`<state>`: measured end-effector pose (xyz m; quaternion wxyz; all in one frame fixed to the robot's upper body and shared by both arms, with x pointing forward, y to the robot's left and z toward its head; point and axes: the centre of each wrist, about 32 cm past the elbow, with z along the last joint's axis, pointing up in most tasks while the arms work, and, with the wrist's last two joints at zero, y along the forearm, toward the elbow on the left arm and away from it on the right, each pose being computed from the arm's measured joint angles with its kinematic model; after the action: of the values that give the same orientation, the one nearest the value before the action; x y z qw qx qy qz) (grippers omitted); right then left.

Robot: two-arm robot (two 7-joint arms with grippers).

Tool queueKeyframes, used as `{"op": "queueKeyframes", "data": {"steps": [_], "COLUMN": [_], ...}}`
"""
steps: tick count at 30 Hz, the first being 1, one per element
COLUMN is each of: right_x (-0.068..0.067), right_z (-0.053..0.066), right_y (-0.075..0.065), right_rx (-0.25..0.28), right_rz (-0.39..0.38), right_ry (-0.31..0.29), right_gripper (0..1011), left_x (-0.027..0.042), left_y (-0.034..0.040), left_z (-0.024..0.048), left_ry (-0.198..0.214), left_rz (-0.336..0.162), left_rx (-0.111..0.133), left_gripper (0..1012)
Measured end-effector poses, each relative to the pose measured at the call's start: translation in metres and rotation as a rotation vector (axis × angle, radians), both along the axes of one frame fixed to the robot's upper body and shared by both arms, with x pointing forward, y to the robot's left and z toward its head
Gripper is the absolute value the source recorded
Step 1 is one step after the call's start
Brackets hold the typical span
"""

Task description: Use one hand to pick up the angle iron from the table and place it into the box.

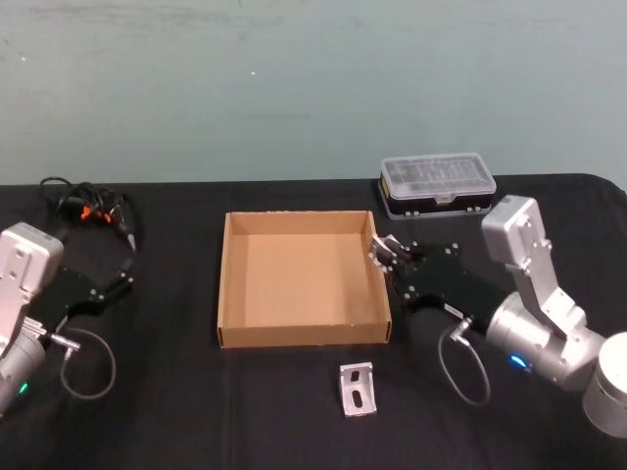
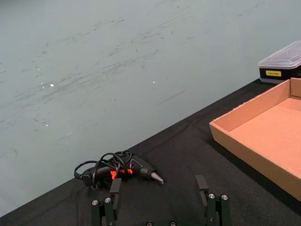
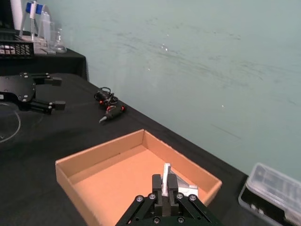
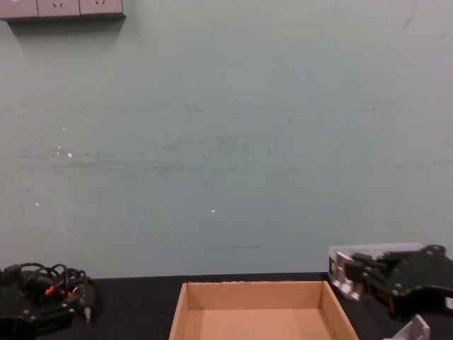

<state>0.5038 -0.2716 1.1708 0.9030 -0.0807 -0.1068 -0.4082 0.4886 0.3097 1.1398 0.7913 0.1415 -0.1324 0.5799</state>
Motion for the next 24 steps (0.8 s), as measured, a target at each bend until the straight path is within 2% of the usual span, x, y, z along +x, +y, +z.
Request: {"op": "queueKeyframes", "data": {"steps": [6, 8, 9, 17, 24], "right_x": [0.021, 0.033, 0.033, 0.061, 0.074], "right_z": [0.001, 0.000, 0.000, -0.004, -0.010], "right_y": [0.007, 0.011, 0.011, 0.026, 0.035], "right_rx": [-0.002, -0.001, -0.001, 0.002, -0.008], "right_rz": [0.024, 0.037, 0.037, 0.072, 0.092], "right_ry": [0.006, 0.017, 0.017, 0.064, 0.102], "right_gripper": [79, 79, 79, 80, 80], "left_x": [0.0000, 0.0000, 0.0000, 0.0000, 0.0000], "left_y": [0.0000, 0.0000, 0.0000, 0.0000, 0.0000], "left_z": [0.0000, 0.0000, 0.0000, 0.0000, 0.0000], "left_ry": [0.000, 0.000, 0.000, 0.000, 0.000], "left_rz": [0.000, 0.000, 0.000, 0.000, 0.000], "left_rx": [0.000, 0.000, 0.000, 0.000, 0.000], "left_gripper": [1000, 1000, 1000, 1000, 1000]}}
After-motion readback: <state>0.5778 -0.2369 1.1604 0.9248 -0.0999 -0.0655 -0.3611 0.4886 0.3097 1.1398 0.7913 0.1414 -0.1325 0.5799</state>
